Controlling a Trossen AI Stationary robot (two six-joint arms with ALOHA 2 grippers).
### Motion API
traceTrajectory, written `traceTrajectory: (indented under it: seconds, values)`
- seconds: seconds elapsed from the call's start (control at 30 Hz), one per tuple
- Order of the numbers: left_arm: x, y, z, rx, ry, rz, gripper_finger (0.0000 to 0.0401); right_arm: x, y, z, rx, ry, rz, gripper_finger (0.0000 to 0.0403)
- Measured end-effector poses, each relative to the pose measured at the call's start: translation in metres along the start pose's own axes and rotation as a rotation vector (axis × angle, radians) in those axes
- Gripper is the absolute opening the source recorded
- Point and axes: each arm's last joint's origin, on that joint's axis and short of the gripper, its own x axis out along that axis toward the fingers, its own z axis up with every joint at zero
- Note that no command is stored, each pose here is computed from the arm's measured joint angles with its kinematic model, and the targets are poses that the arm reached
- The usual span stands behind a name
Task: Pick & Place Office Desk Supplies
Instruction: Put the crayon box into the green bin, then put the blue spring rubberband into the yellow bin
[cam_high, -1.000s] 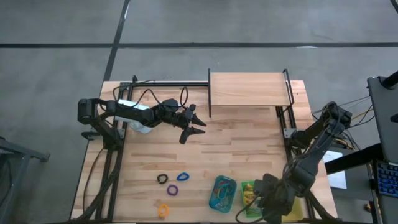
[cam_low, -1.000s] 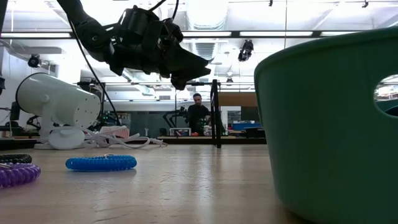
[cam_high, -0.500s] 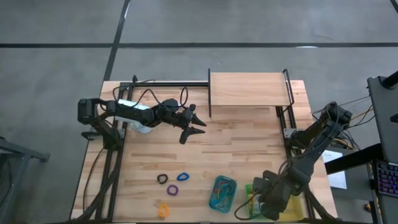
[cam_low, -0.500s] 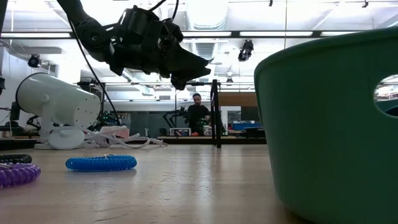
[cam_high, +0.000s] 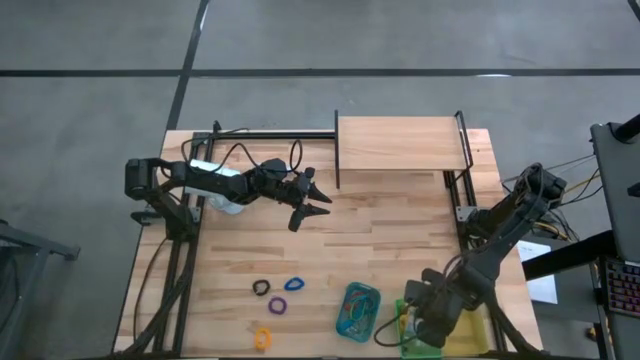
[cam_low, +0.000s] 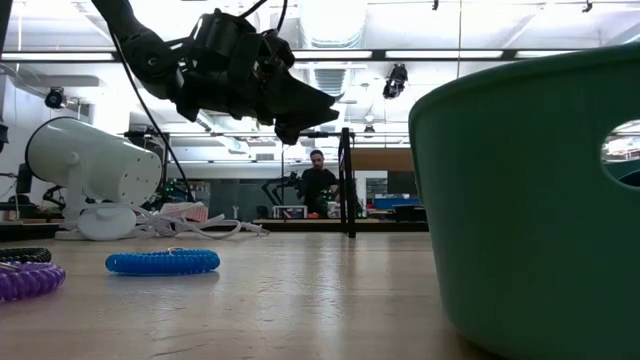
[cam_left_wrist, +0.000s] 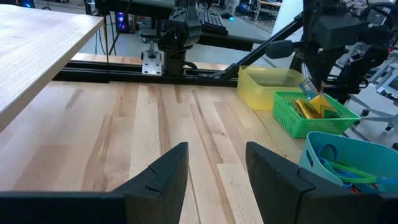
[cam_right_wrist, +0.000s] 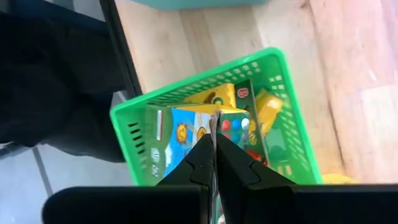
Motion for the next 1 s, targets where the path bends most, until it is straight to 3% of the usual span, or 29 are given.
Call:
traceTrajectory:
  seconds: [0.43, 0.8, 1.0]
  values:
    - [0.000, 0.000, 0.000, 0.000, 0.000, 0.000, 0.0166, 0.008, -0.014, 0.007, 0.025, -0.005, -0.038, 0.0011]
    - [0.000, 0.000, 0.000, 0.000, 0.000, 0.000, 0.0166, 0.007, -0.015, 0.009, -0.006, -0.056, -0.058, 0.0098]
    - [0.000, 0.000, 0.000, 0.000, 0.000, 0.000, 0.0166, 0.006, -0.018, 0.007, -0.027, -0.043, -0.088, 0.0109]
